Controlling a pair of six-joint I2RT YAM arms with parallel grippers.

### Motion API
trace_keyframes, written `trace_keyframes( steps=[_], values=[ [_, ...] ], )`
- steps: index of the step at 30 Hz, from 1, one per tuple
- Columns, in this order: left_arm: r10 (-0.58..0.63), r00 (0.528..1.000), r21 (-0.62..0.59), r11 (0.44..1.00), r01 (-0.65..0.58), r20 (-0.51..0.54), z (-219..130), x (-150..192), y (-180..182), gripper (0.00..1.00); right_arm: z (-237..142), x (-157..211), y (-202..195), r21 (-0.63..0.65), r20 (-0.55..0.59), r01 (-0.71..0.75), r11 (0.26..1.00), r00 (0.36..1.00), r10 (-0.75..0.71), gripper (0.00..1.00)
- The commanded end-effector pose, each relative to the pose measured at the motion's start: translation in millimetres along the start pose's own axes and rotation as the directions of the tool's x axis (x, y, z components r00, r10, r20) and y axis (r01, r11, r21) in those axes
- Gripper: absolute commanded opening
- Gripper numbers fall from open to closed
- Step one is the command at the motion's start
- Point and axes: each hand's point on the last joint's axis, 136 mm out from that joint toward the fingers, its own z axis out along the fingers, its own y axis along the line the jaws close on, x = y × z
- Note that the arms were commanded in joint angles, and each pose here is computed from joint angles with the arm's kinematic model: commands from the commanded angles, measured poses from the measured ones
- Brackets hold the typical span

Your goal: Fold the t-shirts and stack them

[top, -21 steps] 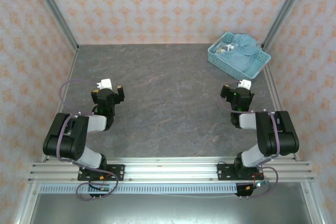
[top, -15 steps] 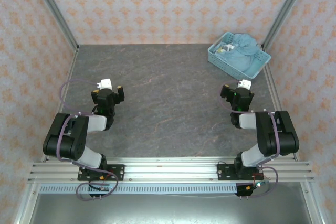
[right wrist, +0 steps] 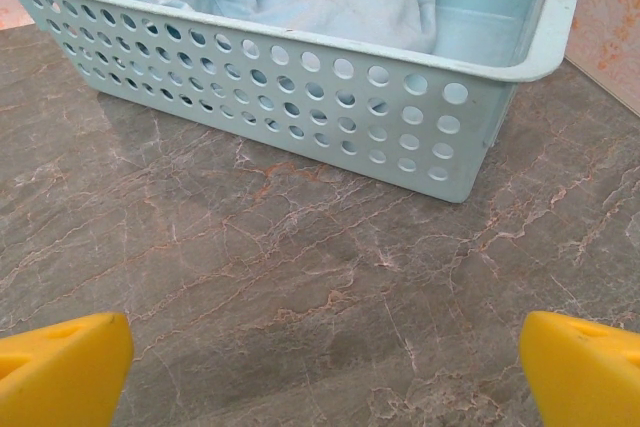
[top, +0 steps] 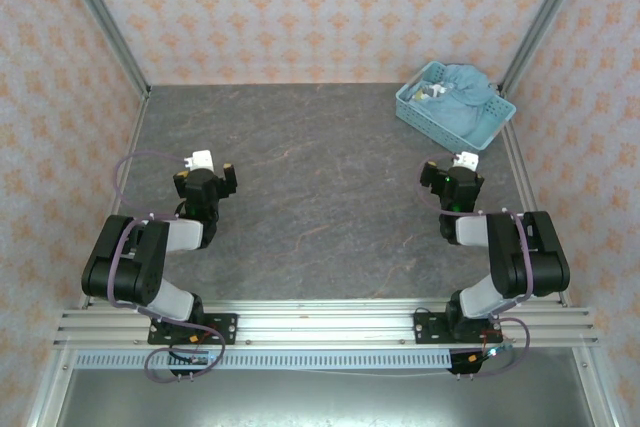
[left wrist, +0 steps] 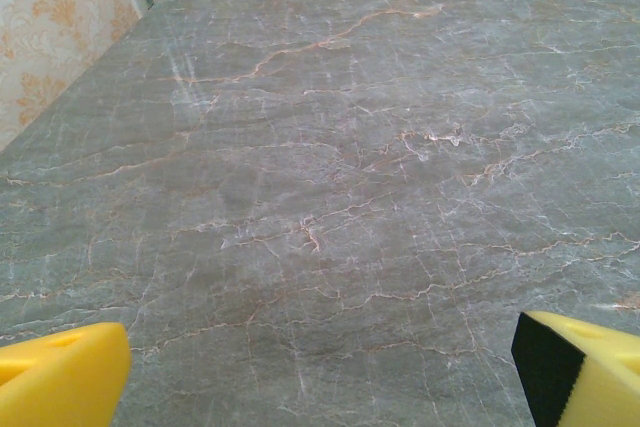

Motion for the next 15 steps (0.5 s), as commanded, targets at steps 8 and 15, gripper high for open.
trace_keyframes(
  steps=[8,15],
  values=[
    [0.073,0.983,-0.004,0.997,-0.074,0.166,-44.0,-99.8,-23.7,1.00,-60.5,-153.2,8.2,0.123,0.195,-0.140,0.983,0.974,0.114,0.99],
    [-0.453,0.872,-0.285,0.874,0.392,-0.189,-40.8,-150.7,22.3,1.00,-20.5,-193.4,7.6,0.194,-0.073,-0.460,0.866,0.874,0.481,0.99]
  ],
)
